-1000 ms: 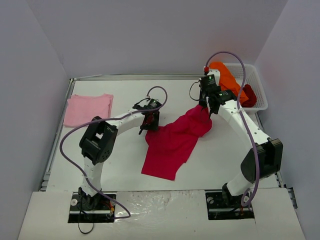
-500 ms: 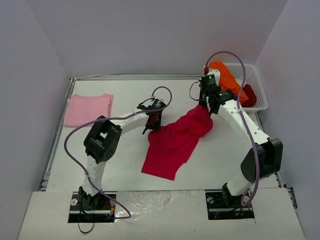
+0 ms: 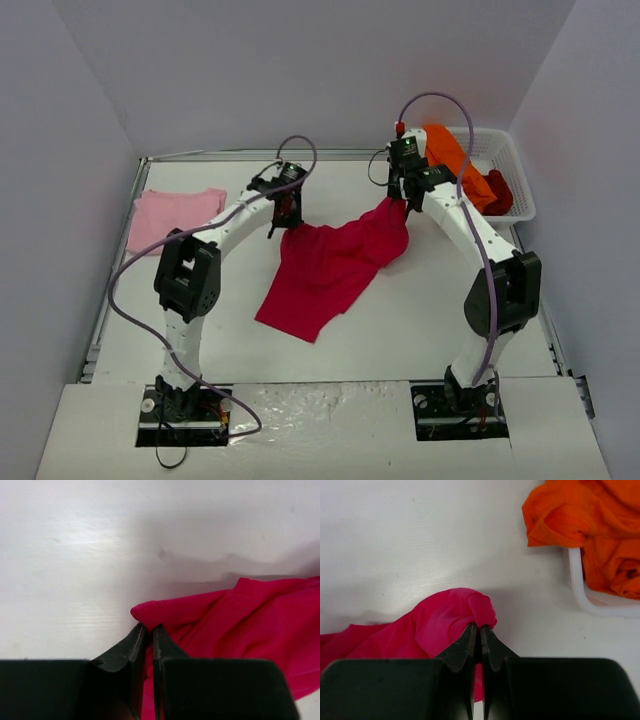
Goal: Fold and stack the t-shirts
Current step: Flatten out the tshirt
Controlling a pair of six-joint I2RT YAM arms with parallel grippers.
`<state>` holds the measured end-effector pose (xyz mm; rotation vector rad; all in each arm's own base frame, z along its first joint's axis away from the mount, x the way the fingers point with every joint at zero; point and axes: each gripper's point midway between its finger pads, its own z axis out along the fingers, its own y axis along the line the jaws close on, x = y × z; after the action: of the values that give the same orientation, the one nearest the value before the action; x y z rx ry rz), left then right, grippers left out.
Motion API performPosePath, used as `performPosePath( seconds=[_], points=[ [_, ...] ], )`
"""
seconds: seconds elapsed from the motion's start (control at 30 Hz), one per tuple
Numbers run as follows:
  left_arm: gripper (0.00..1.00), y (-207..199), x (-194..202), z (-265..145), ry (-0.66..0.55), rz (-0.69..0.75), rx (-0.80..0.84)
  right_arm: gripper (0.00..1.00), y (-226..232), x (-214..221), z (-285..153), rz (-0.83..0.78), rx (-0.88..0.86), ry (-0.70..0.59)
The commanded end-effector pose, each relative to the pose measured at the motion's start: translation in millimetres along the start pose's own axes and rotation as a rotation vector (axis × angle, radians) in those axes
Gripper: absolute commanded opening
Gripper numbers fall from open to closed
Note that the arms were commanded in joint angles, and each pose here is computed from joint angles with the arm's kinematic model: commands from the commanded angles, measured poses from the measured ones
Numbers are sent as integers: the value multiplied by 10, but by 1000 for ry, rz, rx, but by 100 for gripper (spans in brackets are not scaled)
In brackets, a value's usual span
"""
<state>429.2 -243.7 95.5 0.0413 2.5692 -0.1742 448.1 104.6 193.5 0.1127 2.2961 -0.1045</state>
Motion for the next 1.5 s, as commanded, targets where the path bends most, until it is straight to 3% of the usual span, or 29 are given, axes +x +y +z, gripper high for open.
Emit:
performPosePath(
  seconds=[0.0, 0.13, 0.27, 0.4, 0.53, 1.07, 1.33, 1.47],
  points=[
    [2, 407, -797, -773, -183, -87, -17, 0, 52, -545, 10, 35, -30, -108],
    [2, 940, -1143, -1301, -269, -161, -57, 0, 15, -991, -94, 74, -65, -168],
    [2, 1262, -1272, -1831, -357, -193, -72, 0, -142, -1422, -501, 93, -58, -271],
    [2, 1354, -1265, -2306, -433, -197, -69, 0, -270, -1471, -806, 109, -61, -310],
    [2, 1343, -1185, -2496, -458, -195, -48, 0, -358, -1243, -920, 114, -56, -282],
    [2, 1238, -478, -2113, -305, -192, 34, 0, -587, -766, -1213, 95, -31, -230],
    [2, 1303, 140, -1662, -188, -167, -73, 0, -613, -177, -987, 64, -17, -105],
    [2, 1259, 299, -1460, -146, -115, -133, 0, -584, -188, -956, 73, -14, -101]
  ],
)
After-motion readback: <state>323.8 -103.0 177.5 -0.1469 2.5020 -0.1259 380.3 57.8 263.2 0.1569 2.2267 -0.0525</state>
